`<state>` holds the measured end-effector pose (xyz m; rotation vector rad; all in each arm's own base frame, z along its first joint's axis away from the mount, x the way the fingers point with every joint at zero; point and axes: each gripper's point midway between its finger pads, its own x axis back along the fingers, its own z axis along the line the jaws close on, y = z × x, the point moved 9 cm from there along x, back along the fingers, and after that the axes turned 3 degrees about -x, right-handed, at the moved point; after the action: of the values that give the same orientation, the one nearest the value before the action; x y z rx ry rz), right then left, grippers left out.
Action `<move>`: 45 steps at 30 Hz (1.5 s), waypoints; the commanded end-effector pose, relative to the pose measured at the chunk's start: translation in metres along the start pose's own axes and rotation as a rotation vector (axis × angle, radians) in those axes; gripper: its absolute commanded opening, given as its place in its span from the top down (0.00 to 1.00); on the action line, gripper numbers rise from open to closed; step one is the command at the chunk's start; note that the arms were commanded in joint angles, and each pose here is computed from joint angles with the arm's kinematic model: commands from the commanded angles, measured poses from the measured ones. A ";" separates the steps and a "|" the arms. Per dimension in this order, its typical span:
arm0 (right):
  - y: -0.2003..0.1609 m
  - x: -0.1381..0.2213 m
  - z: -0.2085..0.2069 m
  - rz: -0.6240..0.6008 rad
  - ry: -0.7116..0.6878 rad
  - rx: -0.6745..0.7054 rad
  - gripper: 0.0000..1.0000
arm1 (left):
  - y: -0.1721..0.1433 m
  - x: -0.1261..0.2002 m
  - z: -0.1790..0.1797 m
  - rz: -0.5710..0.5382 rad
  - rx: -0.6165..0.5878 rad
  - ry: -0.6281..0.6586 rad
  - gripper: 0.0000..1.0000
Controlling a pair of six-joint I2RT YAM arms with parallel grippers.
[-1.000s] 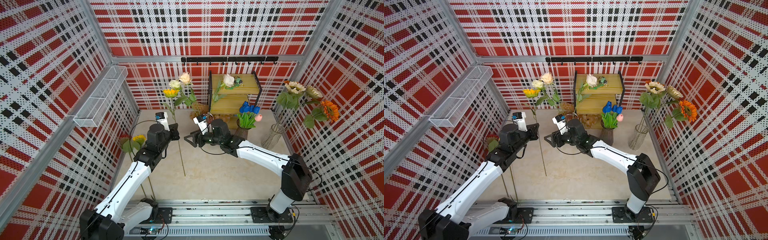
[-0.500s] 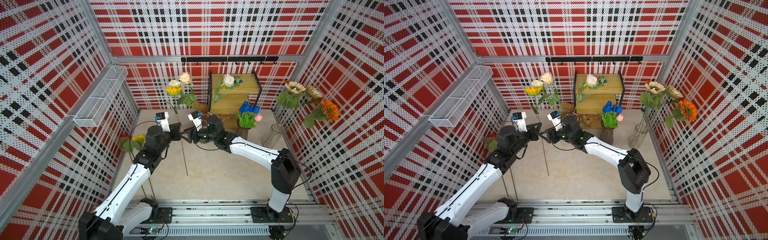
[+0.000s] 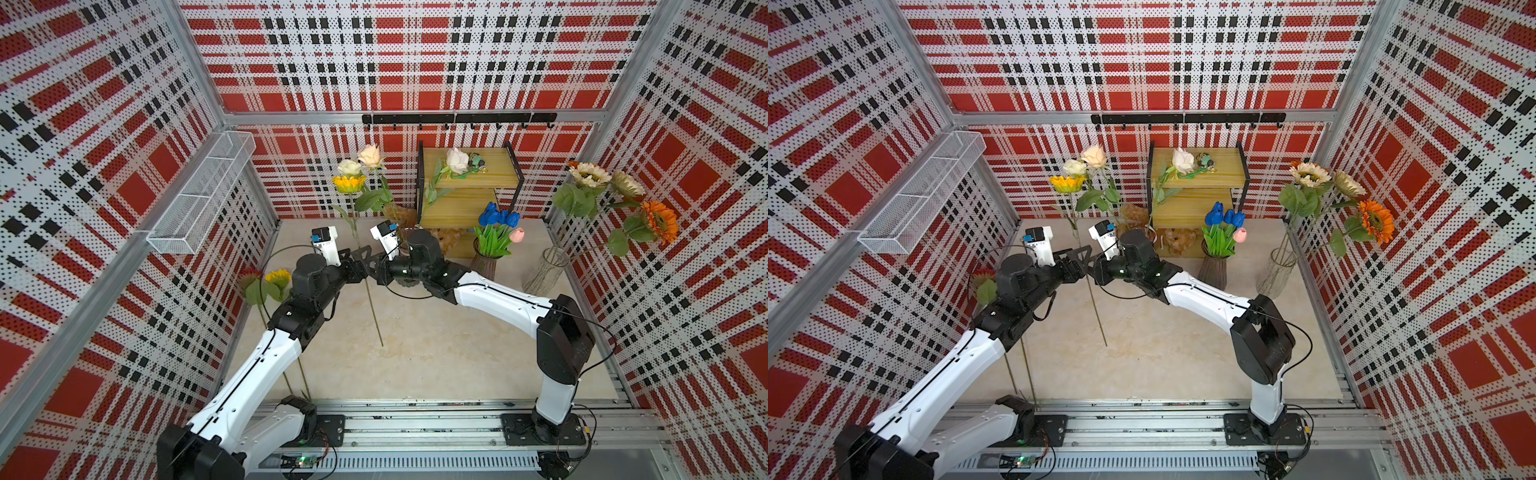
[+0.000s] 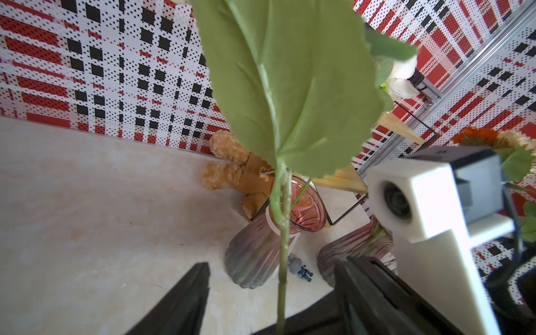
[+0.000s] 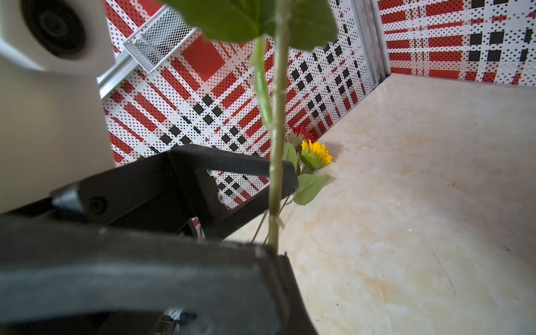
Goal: Arrange the flowers in different vases according to their variety
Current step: Insert the flower into the vase.
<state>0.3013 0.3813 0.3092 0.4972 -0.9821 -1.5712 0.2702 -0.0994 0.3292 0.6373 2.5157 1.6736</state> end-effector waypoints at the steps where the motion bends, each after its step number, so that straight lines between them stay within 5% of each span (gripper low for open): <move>1: 0.018 0.010 0.014 -0.054 -0.032 0.034 1.00 | 0.017 0.009 0.016 -0.026 -0.004 0.134 0.19; 12: 0.051 0.065 0.002 -0.156 -0.368 0.094 1.00 | 0.031 0.033 0.093 0.068 0.043 0.482 0.14; 22: 0.102 0.153 0.055 -0.327 -0.516 0.309 1.00 | -0.043 0.041 0.174 0.350 0.235 0.657 0.14; 29: 0.106 0.220 0.051 -0.439 -0.610 0.321 1.00 | -0.043 0.036 0.210 0.458 0.258 0.751 0.16; 38: 0.108 0.259 0.029 -0.470 -0.704 0.319 1.00 | -0.077 0.027 0.249 0.603 0.331 0.719 0.20; 45: 0.116 0.288 0.016 -0.501 -0.778 0.308 1.00 | -0.098 0.025 0.262 0.644 0.363 0.732 0.34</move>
<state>0.2954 0.1254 0.4535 0.3043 -1.7884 -2.1227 0.2866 0.1038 0.1455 1.1171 3.4723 1.8979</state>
